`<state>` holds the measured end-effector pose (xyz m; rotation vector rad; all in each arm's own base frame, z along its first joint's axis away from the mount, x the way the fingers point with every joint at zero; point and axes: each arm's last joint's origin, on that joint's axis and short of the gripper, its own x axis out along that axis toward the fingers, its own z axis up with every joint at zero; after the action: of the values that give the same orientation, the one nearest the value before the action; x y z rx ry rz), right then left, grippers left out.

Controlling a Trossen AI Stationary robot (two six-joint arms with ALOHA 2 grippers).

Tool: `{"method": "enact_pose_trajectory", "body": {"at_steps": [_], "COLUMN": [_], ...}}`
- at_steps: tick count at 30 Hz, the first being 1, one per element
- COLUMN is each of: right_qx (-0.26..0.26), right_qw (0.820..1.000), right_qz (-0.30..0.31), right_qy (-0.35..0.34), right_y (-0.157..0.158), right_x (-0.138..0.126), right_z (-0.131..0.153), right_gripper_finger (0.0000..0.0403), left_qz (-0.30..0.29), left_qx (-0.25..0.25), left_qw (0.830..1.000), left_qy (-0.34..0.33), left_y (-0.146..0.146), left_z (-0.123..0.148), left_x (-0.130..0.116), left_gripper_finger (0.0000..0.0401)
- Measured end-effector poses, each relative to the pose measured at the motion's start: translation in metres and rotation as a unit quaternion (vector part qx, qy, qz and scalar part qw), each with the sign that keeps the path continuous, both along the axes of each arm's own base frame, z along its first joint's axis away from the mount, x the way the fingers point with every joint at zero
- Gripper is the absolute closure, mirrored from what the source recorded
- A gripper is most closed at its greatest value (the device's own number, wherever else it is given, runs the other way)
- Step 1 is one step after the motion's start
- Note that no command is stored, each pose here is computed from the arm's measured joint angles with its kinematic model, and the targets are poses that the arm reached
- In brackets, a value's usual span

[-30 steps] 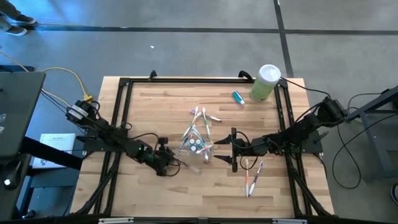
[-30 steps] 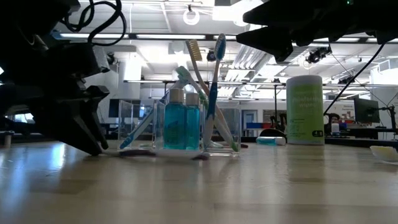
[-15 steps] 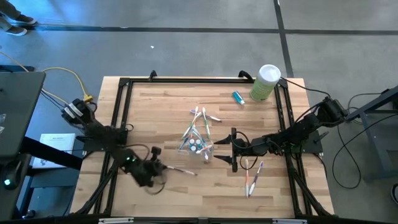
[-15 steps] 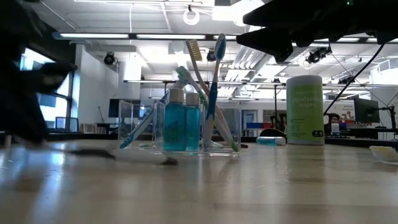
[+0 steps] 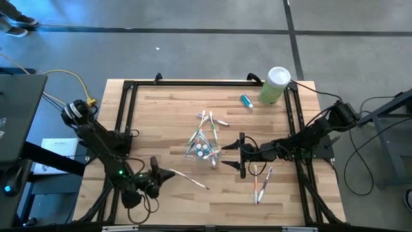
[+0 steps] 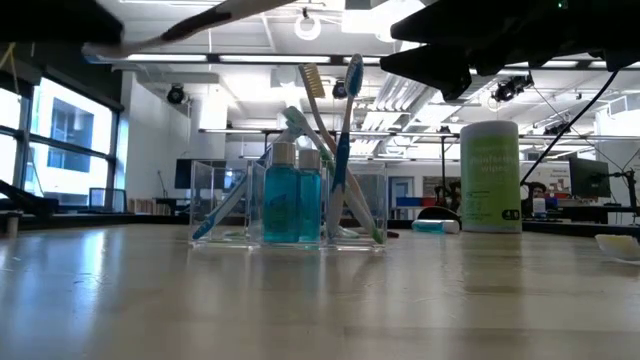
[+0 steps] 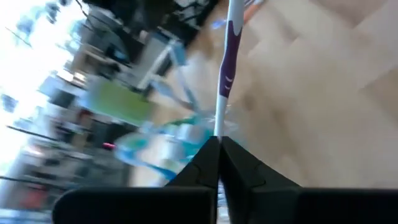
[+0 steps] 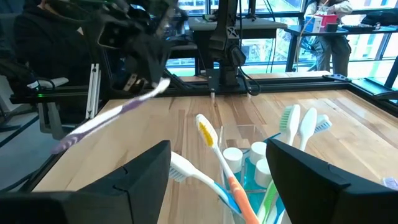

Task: Pick & Place toothbrushing station
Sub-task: Put the purple toothbrush into the right side of the transparent organizer

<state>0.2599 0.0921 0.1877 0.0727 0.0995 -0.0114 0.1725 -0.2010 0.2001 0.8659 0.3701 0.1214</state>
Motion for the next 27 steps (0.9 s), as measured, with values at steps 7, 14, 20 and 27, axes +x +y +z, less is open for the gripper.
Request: {"method": "enact_pose_trajectory", "body": {"at_steps": [7, 14, 20, 27], "right_qx": [-0.003, 0.002, 0.006, 0.006], "right_qw": [1.0, 1.0, 1.0, 1.0], "right_qz": [0.0, 0.0, -0.001, -0.001], "right_qy": [0.007, 0.011, 0.014, 0.014], "right_y": [0.0, 0.0, 0.0, 0.0], "right_x": [0.0, 0.0, 0.0, 0.0], "right_z": [-0.001, -0.002, -0.003, -0.003], "right_gripper_finger": [0.0147, 0.0147, 0.0147, 0.0147], "left_qz": [0.044, 0.087, 0.069, 0.052], "left_qx": [0.15, 0.195, 0.198, 0.165], "left_qw": [0.988, 0.976, 0.977, 0.983], "left_qy": [-0.019, -0.045, -0.048, -0.063], "left_y": [-0.001, -0.013, -0.019, -0.008], "left_z": [0.013, 0.02, 0.024, 0.06], "left_x": [0.003, -0.002, -0.011, -0.031], "left_gripper_finger": [0.0399, 0.0399, 0.0399, 0.0399]}}
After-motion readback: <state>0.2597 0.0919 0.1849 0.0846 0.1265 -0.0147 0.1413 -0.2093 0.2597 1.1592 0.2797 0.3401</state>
